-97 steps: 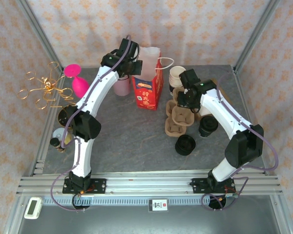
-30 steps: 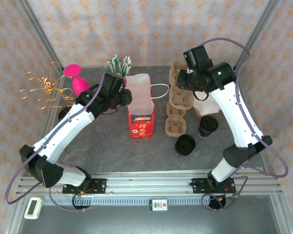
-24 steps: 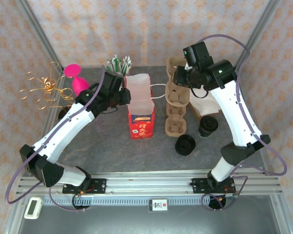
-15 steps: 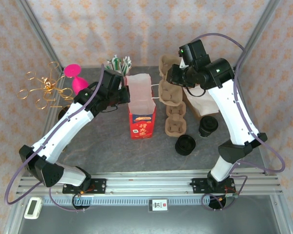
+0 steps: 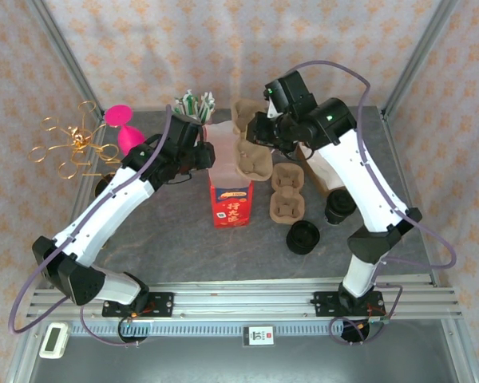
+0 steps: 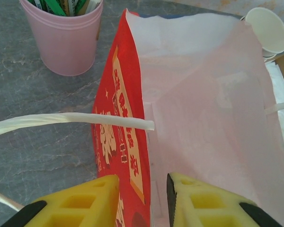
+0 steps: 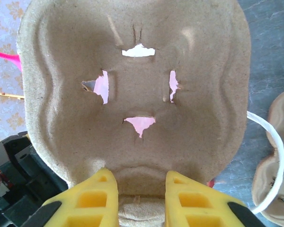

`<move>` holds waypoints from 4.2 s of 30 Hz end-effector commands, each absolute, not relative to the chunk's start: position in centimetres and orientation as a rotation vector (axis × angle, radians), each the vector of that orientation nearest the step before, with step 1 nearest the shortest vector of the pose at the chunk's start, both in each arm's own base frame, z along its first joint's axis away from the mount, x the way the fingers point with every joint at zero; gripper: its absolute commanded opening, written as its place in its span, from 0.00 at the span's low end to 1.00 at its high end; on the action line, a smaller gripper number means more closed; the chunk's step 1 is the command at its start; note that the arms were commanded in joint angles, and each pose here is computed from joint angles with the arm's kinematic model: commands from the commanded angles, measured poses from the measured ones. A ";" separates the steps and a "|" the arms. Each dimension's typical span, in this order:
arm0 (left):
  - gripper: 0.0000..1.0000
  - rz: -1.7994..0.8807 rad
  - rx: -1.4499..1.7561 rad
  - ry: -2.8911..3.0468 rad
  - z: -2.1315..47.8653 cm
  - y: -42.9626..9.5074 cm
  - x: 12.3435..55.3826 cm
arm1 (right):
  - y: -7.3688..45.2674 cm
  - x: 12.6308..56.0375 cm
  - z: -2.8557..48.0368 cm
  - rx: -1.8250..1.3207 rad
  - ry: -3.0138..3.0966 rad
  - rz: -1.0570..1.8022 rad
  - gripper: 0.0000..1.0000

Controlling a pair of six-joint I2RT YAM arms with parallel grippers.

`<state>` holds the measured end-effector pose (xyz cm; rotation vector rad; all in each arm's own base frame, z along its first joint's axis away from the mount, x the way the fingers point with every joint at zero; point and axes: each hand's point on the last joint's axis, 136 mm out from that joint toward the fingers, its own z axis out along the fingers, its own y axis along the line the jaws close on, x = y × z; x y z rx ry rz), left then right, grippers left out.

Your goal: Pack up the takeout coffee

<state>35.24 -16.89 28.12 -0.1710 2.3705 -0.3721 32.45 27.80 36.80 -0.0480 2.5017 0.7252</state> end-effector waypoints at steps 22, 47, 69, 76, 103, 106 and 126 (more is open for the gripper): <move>0.03 -0.454 -0.181 2.309 29.7 -17.6 35.6 | 31.3 33.2 34.2 0.066 2.507 0.706 0.20; 0.00 -0.634 -0.412 2.174 31.4 -19.9 34.0 | 29.4 32.7 32.6 0.327 2.474 0.570 0.17; 0.00 -0.705 -0.415 2.154 31.7 -20.5 34.0 | 30.1 31.1 29.2 0.260 2.562 0.543 0.15; 0.00 -0.764 -0.392 2.153 32.1 -21.1 34.2 | 31.5 30.7 29.9 0.181 2.587 0.603 0.15; 0.00 -0.830 -0.407 2.153 31.2 -20.2 33.7 | 31.0 31.1 26.6 0.197 2.698 0.619 0.15; 0.00 -0.849 -0.413 2.150 31.2 -20.4 33.8 | 31.9 31.2 27.1 0.183 2.689 0.653 0.14; 0.00 -0.812 -0.497 2.185 27.9 -18.5 33.4 | 31.6 31.2 25.6 0.068 2.674 0.415 0.22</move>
